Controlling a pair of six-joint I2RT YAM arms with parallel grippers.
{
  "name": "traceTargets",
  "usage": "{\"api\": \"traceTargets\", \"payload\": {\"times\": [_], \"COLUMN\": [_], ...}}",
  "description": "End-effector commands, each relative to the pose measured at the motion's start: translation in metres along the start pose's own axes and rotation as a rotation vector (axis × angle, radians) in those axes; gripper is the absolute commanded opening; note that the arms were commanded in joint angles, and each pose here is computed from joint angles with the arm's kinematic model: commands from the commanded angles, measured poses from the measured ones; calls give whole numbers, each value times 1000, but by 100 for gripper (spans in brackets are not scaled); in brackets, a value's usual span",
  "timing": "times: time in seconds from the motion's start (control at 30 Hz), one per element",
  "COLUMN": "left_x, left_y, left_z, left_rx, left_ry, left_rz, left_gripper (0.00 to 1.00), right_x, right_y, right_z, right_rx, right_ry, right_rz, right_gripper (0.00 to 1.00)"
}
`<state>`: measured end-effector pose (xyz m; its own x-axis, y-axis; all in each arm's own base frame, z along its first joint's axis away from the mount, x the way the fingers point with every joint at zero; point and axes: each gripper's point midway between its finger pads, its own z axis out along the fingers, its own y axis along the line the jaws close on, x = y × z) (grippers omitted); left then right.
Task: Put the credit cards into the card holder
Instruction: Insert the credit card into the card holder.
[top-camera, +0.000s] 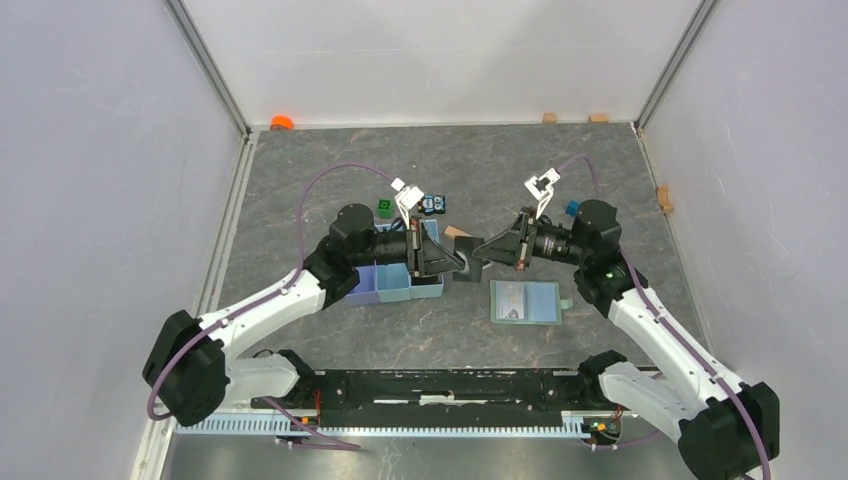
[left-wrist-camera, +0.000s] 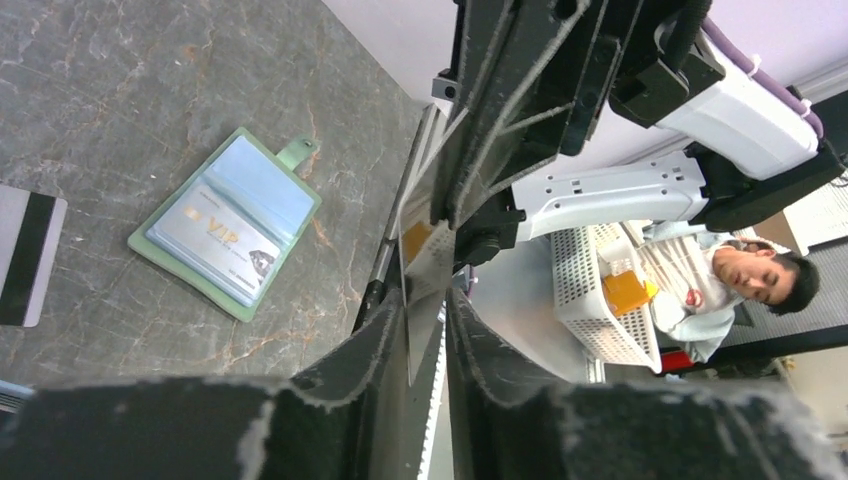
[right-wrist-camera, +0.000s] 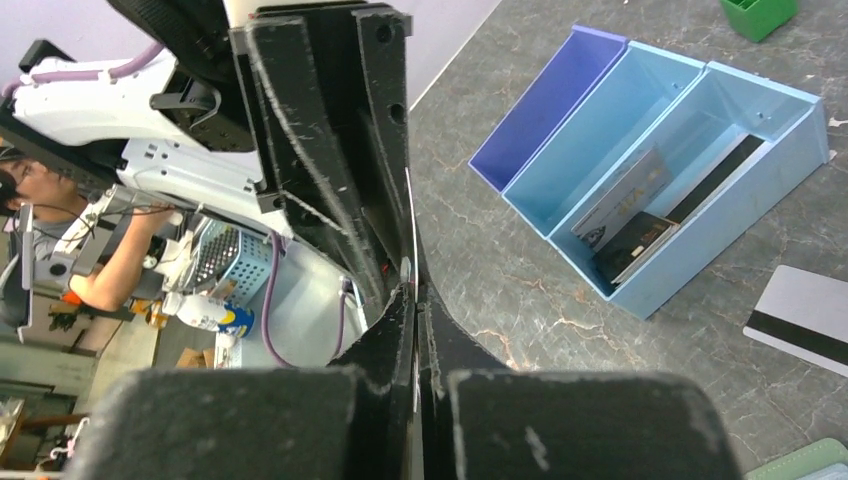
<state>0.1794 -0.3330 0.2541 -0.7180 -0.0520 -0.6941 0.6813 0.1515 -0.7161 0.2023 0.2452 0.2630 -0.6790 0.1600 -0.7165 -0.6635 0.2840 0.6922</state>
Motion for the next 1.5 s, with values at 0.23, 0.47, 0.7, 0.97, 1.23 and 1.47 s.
{"api": "traceTargets", "payload": {"times": [0.23,0.47,0.7,0.97,1.23,1.47], "left_x": [-6,22,55,81,98,113], "left_y": [0,36,53,70,88,104], "left_z": [19,49,98,129,144,157], "left_rx": [-27,-188,-219,-236,-260,-276], "left_ry": [-23,18,97,176,219,256], "left_rz": [-21,-167,-292,-349,-382,-439], "left_gripper": [2,2,2,2,2,2], "right_x": [13,63,85,112,128,136], "right_y": [-83,-187,-217,-231,-235,-237], "right_z": [-40,-146,-199,-198,-199,-202], "right_rx": [549,1132,1422,1419,1418,1428], "right_ry": [115,111,89,179,225,245], "right_rz": [6,195,175,198,215,223], "right_gripper": [74,83,79,54,29,0]}}
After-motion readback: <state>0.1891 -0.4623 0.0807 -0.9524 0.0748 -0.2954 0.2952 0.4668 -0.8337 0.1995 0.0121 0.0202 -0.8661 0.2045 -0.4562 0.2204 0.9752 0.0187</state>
